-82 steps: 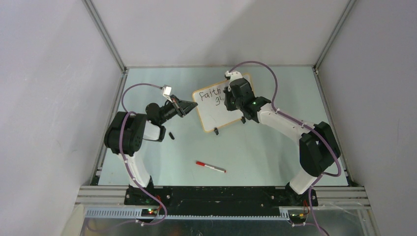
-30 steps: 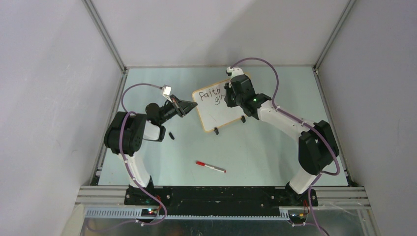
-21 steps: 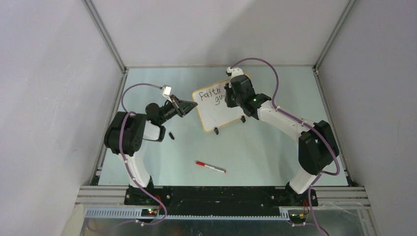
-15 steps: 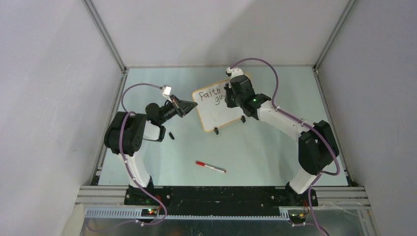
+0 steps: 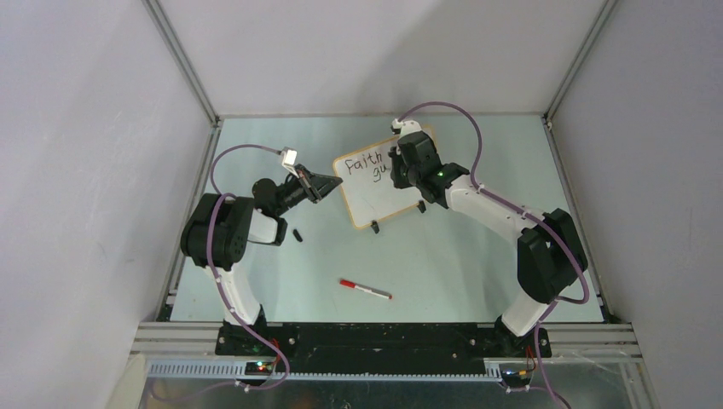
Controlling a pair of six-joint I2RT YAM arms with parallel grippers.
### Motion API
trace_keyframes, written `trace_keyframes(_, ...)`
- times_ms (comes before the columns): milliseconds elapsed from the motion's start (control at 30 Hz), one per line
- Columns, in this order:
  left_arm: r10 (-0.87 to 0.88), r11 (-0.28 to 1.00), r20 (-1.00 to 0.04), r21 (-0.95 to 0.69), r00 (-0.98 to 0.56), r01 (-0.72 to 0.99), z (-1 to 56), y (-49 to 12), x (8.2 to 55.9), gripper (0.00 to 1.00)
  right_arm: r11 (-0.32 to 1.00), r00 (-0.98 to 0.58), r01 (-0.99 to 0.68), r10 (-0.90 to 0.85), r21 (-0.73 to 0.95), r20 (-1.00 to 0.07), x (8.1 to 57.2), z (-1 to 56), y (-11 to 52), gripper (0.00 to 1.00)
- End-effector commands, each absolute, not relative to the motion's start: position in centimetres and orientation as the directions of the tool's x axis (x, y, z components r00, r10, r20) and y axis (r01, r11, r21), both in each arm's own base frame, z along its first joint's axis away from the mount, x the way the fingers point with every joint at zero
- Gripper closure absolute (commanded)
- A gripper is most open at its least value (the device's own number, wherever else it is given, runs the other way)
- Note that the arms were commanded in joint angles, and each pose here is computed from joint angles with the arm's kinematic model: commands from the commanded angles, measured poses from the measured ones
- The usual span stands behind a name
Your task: Write a sentence on the whiteboard
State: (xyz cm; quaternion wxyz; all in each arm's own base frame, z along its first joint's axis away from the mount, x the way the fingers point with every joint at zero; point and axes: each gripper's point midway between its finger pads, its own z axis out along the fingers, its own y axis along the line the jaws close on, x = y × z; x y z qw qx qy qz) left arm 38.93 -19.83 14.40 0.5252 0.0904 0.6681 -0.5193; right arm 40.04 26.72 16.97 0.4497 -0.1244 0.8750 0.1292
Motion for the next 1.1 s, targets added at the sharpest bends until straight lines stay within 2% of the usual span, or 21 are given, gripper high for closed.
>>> trace_keyframes(0, -0.406, 0.444, -0.832, -0.541, -0.378, 0.714, 15.4, -19.9, 38.6, 1.0, 0.942, -0.561, -0.32, -0.101, 0.103, -0.822, 39.9, 17.2, 26.4, 1.0)
trace_keyframes(200, -0.406, 0.444, -0.832, -0.542, -0.379, 0.714, 15.3, -19.9, 38.6, 1.0, 0.934, -0.529, -0.337, -0.081, 0.122, -0.845, 39.8, 18.6, 26.6, 1.0)
trace_keyframes(367, -0.407, 0.444, -0.832, -0.54, -0.377, 0.715, 15.4, -19.9, 38.6, 1.0, 0.923, -0.442, -0.355, -0.024, 0.151, -0.896, 39.7, 21.7, 26.3, 1.0)
trace_keyframes(1067, -0.407, 0.443, -0.831, -0.542, -0.379, 0.714, 15.3, -19.9, 38.6, 1.0, 0.902, -0.392, -0.387, 0.024, 0.189, -0.92, 41.4, 22.3, 27.1, 1.0)
